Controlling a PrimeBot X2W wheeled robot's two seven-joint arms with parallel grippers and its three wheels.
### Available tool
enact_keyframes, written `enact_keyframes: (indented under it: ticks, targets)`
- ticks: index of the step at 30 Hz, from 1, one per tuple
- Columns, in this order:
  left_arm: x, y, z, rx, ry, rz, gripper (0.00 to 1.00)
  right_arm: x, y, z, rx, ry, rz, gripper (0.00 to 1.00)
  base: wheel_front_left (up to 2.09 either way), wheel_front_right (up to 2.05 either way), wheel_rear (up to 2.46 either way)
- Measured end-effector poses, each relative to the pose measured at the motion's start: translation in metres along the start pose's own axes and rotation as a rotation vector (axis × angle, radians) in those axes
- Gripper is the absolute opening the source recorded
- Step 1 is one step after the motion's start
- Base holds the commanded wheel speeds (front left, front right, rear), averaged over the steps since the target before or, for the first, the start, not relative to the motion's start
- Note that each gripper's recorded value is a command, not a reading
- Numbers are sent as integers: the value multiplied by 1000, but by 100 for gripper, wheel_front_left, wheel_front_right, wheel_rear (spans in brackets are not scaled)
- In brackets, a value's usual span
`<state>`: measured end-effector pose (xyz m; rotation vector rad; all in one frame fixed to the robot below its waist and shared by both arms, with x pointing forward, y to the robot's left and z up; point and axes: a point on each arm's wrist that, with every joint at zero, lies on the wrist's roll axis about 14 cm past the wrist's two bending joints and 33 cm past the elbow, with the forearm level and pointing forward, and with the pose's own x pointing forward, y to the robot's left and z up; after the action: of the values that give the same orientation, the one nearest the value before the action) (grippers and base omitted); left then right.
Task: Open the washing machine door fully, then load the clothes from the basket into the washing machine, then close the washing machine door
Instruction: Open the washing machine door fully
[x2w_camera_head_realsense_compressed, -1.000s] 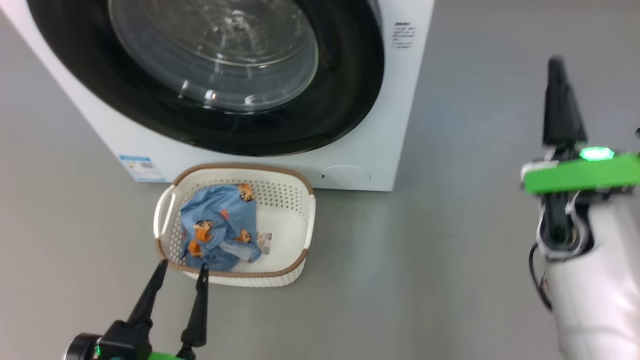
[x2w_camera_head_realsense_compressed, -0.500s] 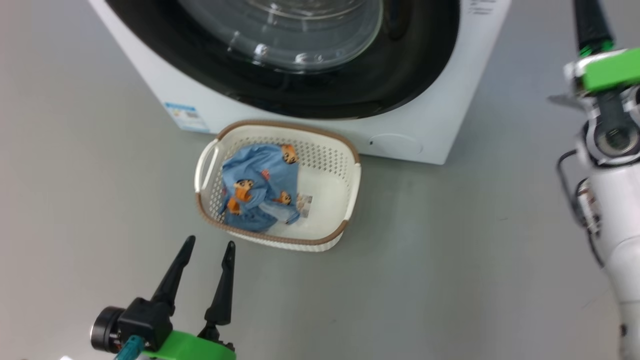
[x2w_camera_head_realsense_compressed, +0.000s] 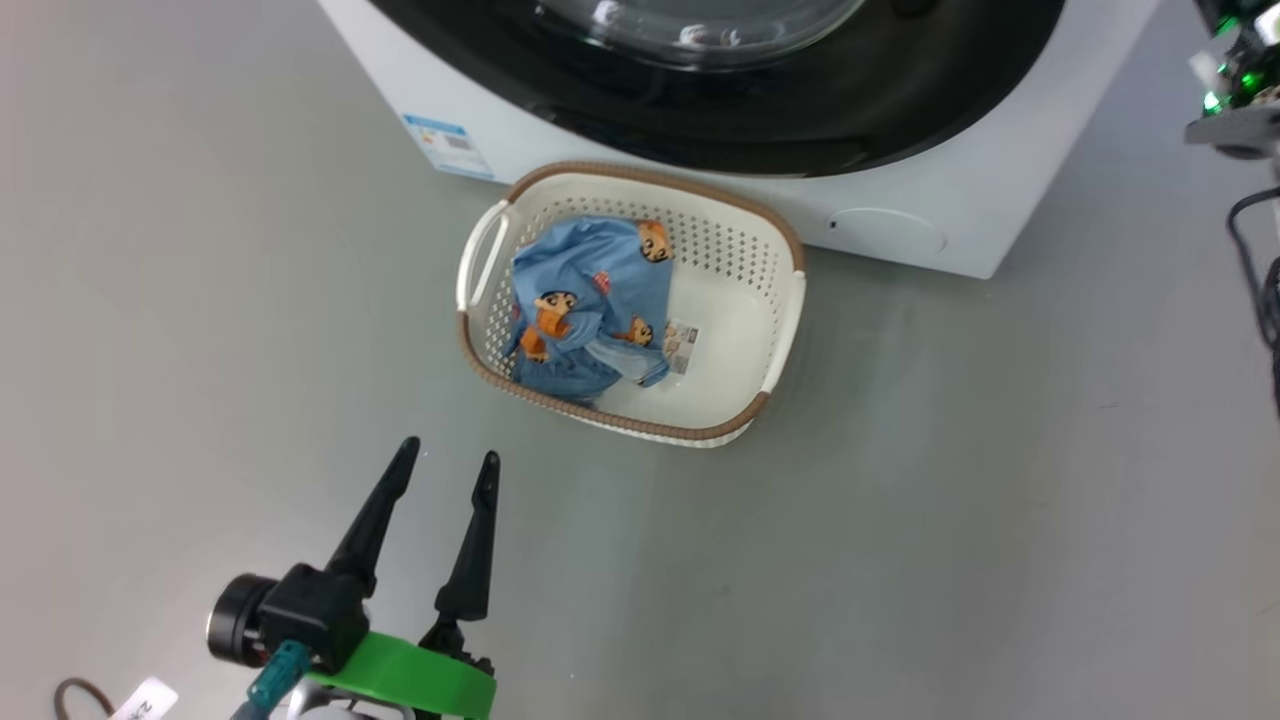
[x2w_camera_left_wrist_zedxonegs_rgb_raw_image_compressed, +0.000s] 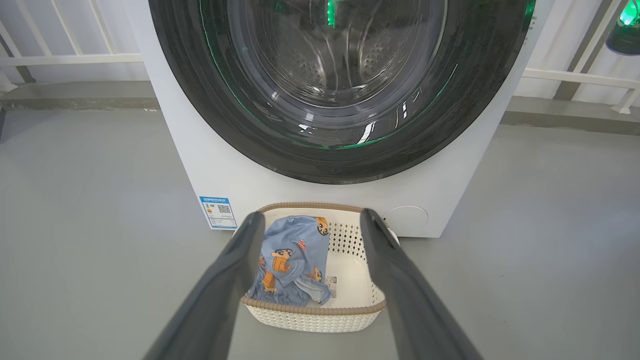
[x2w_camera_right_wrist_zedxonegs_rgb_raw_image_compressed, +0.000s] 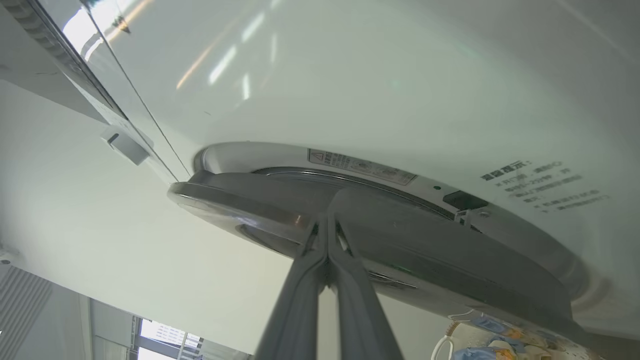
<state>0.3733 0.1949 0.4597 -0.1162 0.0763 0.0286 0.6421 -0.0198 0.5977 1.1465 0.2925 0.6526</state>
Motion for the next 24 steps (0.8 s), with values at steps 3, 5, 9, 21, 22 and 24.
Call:
enact_keyframes:
  ticks: [3,5,9,21,22,24]
  targets:
    - [1,1,-1,2,6,5,100,8,-5,-5,22,49,-1,0,0,0,0]
    - [0,4,-4,-5,15,17,100,13,-11,-9,26,80,-10,0,0,0,0]
    - [0,5,-11,-4,35,24,100,21,-18,-11,34,104,-20,0,0,0,0]
    - [10,5,-11,4,38,19,100,41,-35,-11,35,140,-51,0,0,0,0]
    - [10,5,-11,3,39,18,100,43,-34,-12,34,147,-48,0,0,0,0]
    - [10,3,-12,4,40,14,100,45,-33,-15,23,162,-47,0,0,0,0]
